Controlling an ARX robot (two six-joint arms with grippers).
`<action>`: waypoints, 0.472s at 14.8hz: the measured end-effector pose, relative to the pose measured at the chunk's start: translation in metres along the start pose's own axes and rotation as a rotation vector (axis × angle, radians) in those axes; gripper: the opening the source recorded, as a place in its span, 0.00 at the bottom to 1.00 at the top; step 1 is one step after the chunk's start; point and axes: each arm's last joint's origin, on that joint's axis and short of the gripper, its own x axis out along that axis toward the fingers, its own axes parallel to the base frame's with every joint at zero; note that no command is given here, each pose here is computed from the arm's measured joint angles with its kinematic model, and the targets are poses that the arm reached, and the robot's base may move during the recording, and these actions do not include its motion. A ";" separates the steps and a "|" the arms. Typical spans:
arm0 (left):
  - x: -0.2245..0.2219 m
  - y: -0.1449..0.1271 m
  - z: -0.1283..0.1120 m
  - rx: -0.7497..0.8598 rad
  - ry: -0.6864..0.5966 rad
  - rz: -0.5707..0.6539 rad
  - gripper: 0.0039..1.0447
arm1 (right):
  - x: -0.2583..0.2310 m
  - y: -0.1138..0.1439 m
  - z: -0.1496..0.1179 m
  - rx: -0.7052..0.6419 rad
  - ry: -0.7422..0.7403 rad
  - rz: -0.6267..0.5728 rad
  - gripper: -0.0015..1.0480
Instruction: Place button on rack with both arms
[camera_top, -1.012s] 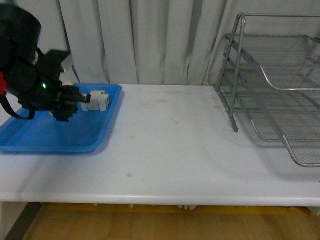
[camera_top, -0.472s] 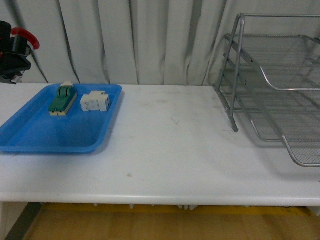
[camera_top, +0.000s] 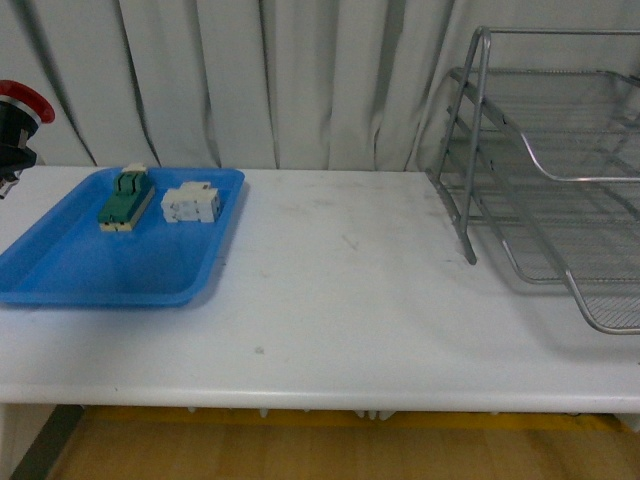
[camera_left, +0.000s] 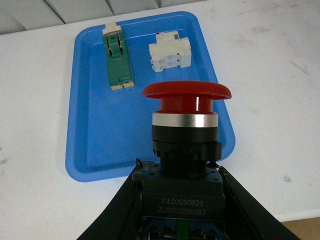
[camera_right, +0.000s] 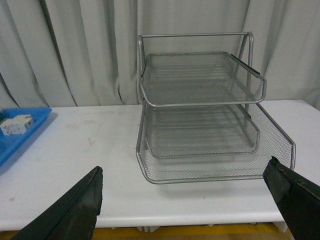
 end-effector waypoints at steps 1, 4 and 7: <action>0.000 0.000 -0.002 0.000 0.000 0.003 0.34 | 0.000 0.000 0.000 0.000 0.000 0.000 0.94; 0.002 0.005 -0.013 -0.011 0.023 0.014 0.34 | 0.000 0.000 0.000 0.000 0.000 0.000 0.94; 0.003 0.005 -0.015 -0.009 0.015 0.020 0.34 | 0.000 0.000 0.000 0.000 0.000 0.000 0.94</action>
